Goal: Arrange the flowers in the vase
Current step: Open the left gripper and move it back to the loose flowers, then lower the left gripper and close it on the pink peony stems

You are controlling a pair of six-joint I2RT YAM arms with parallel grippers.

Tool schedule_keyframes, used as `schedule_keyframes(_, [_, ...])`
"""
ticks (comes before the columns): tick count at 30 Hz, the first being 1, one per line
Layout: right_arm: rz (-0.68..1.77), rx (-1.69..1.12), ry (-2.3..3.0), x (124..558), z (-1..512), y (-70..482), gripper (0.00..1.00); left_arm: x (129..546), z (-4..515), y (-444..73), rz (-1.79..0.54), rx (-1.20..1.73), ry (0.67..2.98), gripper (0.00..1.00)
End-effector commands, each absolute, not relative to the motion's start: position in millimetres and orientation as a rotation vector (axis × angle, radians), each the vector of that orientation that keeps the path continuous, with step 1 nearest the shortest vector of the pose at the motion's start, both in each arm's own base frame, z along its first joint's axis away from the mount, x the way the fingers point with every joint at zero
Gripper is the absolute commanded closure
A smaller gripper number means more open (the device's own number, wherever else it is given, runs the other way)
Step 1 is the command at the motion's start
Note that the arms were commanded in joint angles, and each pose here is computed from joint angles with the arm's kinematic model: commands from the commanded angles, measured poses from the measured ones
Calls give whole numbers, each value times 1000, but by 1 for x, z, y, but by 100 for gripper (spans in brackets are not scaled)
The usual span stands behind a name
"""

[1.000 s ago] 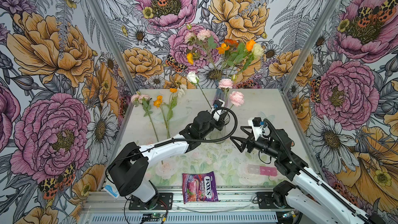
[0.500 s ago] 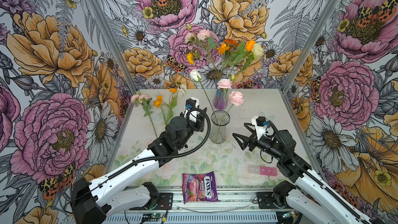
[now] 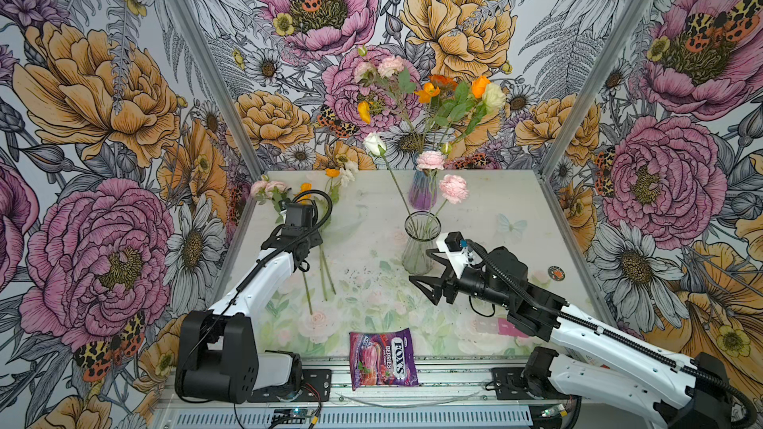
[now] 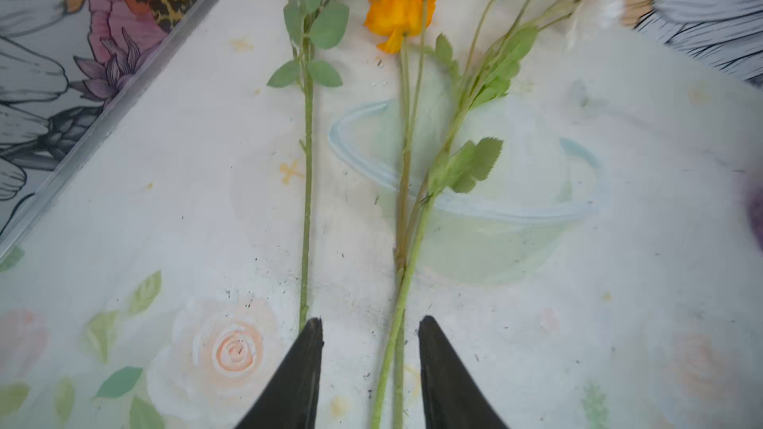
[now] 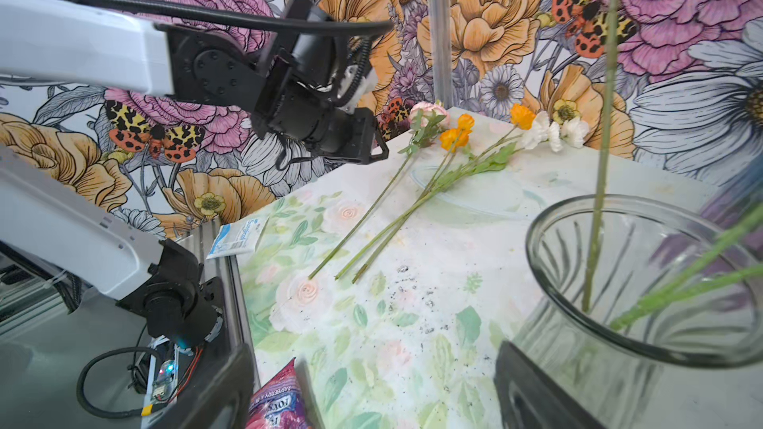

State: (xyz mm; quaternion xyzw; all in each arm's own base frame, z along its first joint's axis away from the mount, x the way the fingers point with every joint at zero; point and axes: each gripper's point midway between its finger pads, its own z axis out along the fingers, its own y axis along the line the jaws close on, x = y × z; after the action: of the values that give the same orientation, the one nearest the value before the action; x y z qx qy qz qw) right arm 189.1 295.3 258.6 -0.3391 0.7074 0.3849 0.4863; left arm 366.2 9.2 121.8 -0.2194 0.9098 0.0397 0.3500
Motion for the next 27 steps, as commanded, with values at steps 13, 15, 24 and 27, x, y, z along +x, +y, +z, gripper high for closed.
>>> schedule_keyframes(13, [974,-864,1696,175,258,323,8,402,62,51,226,-660,2516,59])
schedule_keyframes(15, [975,-868,1692,174,258,323,8,404,56,53,189,-670,2536,59])
schedule_keyframes(24, [1005,-891,1692,172,254,330,8,412,39,53,59,-709,2585,63])
schedule_keyframes(27, [1007,-891,1694,172,252,331,8,414,41,54,59,-710,2581,65])
